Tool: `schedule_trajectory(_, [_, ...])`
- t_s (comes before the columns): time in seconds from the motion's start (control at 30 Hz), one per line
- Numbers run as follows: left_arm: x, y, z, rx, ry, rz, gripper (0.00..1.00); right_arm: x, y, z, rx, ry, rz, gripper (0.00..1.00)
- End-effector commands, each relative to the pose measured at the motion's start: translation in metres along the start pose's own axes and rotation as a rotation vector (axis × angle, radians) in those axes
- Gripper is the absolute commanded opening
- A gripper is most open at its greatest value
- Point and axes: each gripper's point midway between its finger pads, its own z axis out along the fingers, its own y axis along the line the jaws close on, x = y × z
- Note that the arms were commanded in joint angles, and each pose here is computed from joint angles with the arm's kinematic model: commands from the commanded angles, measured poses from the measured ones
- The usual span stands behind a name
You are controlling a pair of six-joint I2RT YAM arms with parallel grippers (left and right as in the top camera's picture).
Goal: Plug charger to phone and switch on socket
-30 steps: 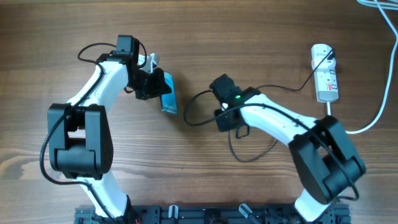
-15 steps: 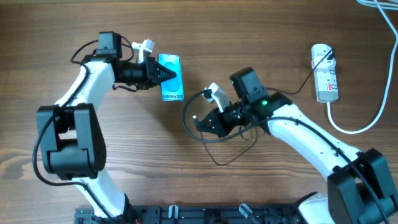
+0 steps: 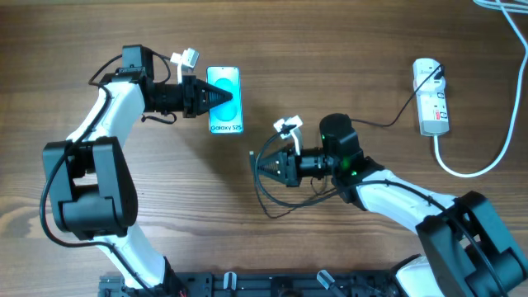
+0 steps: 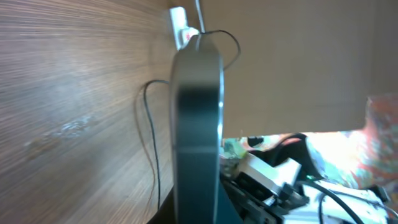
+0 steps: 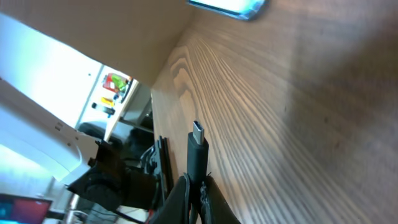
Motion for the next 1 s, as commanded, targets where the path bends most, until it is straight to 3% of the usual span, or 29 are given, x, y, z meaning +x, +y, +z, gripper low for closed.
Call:
schedule_trajectory(0.0, [0.002,-0.033,0.003,0.092,0.009,0.118,0.04,0.011,-0.003,0.008,-0.015,0.028,0.068,0.04])
schedule_trajectory(0.27, [0.008,-0.038,0.018,0.103,0.047,0.139,0.04,0.011,0.004,0.027,-0.016,0.005,0.011,0.04])
schedule_trajectory(0.97, [0.016,-0.048,0.031,0.144,0.085,0.131,0.04,-0.018,0.000,0.026,0.039,-0.125,-0.007,0.04])
